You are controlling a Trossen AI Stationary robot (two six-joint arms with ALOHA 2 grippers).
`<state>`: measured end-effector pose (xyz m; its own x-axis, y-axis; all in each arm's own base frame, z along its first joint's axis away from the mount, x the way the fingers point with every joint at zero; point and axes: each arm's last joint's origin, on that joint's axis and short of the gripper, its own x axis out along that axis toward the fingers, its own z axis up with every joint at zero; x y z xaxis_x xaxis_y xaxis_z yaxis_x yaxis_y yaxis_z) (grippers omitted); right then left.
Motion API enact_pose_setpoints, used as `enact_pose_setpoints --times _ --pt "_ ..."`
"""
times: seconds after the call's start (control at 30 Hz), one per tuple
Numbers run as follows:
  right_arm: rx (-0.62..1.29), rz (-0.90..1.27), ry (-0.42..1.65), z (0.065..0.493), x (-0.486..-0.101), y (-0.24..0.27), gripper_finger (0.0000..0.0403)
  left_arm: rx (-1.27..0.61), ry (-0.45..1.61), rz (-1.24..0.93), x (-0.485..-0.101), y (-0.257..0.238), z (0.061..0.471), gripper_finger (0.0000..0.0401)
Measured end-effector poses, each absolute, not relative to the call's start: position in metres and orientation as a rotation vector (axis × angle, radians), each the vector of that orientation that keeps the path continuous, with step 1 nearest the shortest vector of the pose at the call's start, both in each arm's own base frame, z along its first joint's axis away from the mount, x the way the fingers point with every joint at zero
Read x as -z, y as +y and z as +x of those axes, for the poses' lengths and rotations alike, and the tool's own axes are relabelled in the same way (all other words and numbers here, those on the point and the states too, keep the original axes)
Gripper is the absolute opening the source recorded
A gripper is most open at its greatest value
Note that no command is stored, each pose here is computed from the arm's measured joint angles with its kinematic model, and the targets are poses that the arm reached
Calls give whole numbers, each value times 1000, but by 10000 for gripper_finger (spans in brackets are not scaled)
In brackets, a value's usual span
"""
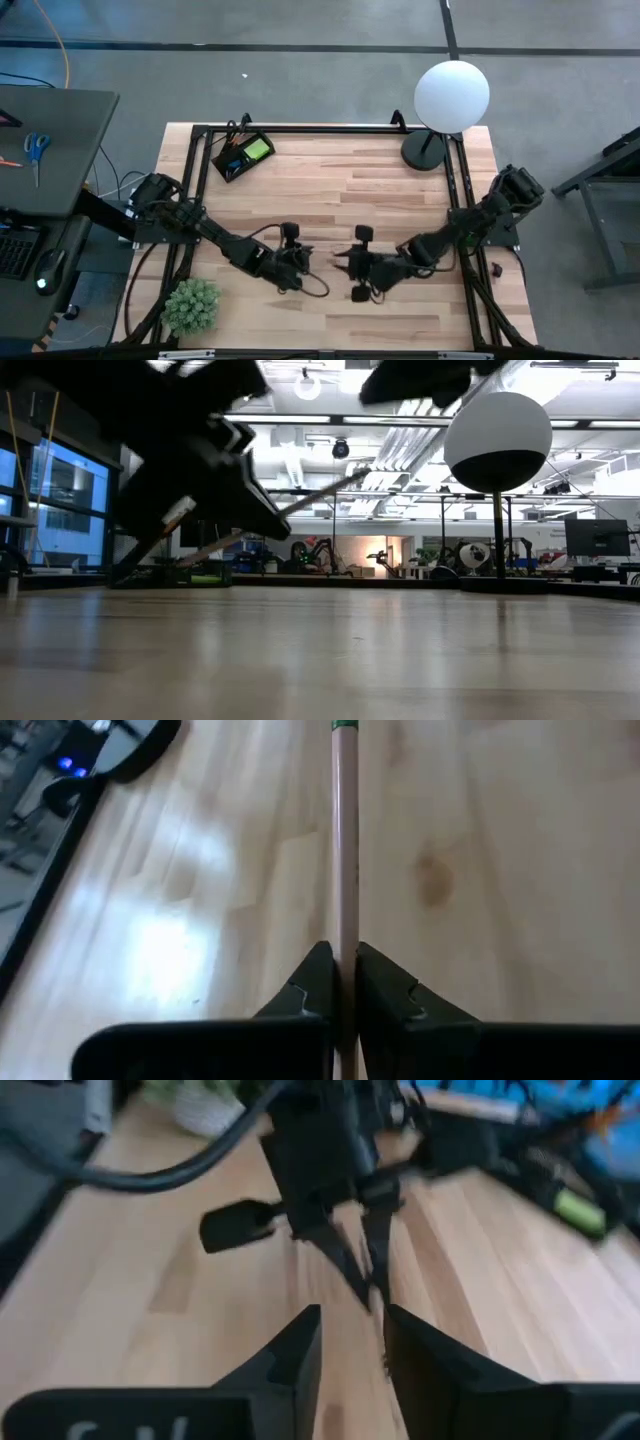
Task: Pick and place office supplies into organizer
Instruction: Put the pink pencil into the black desk organizer
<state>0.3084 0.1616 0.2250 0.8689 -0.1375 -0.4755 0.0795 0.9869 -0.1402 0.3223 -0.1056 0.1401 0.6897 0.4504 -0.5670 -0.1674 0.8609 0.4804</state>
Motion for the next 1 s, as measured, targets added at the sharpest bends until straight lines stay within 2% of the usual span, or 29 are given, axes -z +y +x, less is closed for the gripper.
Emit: enact_pose_setpoints --times 0.13,0.3,0.67,0.77,1.0 --pt "120 -181 446 301 -235 171 120 -325 650 358 -149 -111 313 3" --pt "178 -233 406 299 -240 173 135 -225 452 252 -182 -115 298 2" --pt "39 -270 133 318 -267 172 137 -44 43 116 -203 -101 258 2" --pt "2 -240 85 330 -267 160 132 -8 -19 123 -205 -100 254 2" --pt "-112 -225 31 349 -263 137 130 56 -15 87 -199 -100 249 2"
